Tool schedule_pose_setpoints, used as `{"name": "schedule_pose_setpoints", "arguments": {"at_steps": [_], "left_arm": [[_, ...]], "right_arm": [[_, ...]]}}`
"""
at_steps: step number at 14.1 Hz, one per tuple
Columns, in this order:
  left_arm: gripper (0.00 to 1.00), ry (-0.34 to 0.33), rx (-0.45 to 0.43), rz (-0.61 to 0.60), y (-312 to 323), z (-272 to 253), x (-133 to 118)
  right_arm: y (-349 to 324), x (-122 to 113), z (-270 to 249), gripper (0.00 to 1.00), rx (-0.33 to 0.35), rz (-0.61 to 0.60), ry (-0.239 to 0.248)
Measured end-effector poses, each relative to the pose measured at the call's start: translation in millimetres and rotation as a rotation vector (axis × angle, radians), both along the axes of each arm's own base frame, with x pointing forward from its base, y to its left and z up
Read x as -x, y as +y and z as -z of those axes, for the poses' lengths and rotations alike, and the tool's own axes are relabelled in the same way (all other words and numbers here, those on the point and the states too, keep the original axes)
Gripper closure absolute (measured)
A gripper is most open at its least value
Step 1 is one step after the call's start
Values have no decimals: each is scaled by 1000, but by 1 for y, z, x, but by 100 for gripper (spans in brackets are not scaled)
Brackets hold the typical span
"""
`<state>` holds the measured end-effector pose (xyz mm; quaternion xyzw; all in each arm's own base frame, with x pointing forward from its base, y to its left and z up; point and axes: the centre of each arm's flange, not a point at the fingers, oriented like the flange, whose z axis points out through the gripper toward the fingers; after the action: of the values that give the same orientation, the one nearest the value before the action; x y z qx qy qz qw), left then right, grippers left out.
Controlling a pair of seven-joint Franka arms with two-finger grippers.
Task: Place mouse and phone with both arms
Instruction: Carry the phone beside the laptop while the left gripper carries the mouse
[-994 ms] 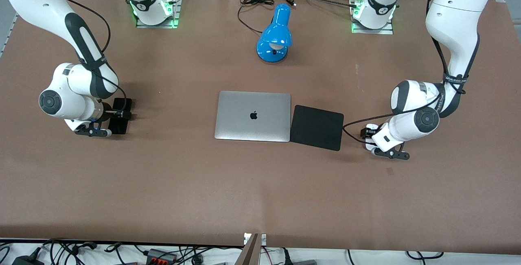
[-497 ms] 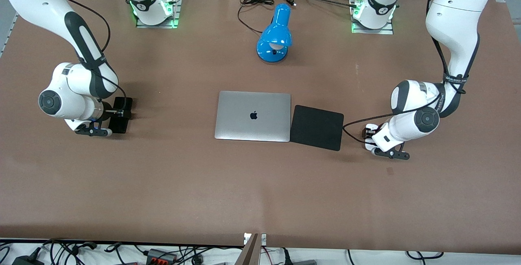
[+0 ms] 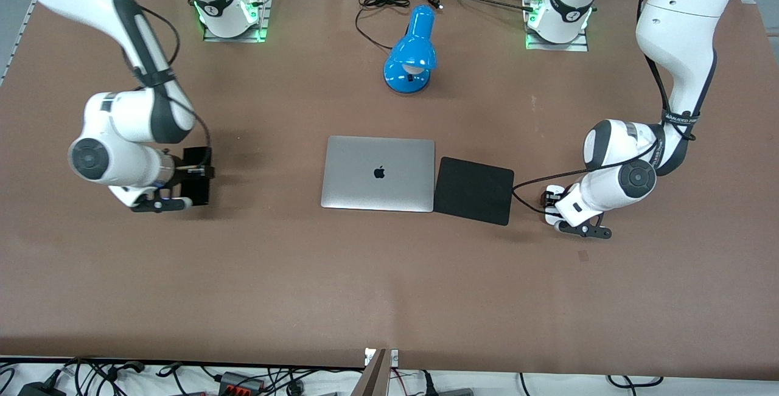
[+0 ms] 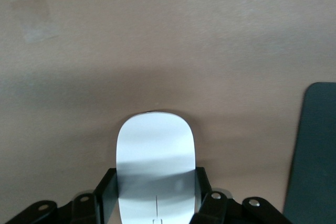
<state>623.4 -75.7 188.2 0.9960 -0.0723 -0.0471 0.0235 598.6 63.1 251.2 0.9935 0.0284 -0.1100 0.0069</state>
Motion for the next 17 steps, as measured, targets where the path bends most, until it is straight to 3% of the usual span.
{"name": "schedule_pose_setpoints", "arguments": {"at_steps": [4, 6, 9, 17], "left_arm": [[37, 46, 9, -19, -67, -34, 1], [37, 49, 3, -58, -110, -46, 6], [37, 69, -16, -81, -162, -39, 25], [37, 126, -32, -57, -184, -1, 42]], "right_arm": [[85, 16, 12, 20, 46, 53, 7], [122, 24, 20, 20, 62, 100, -12], [160, 34, 43, 20, 33, 163, -27], [199, 51, 82, 20, 21, 227, -28]]}}
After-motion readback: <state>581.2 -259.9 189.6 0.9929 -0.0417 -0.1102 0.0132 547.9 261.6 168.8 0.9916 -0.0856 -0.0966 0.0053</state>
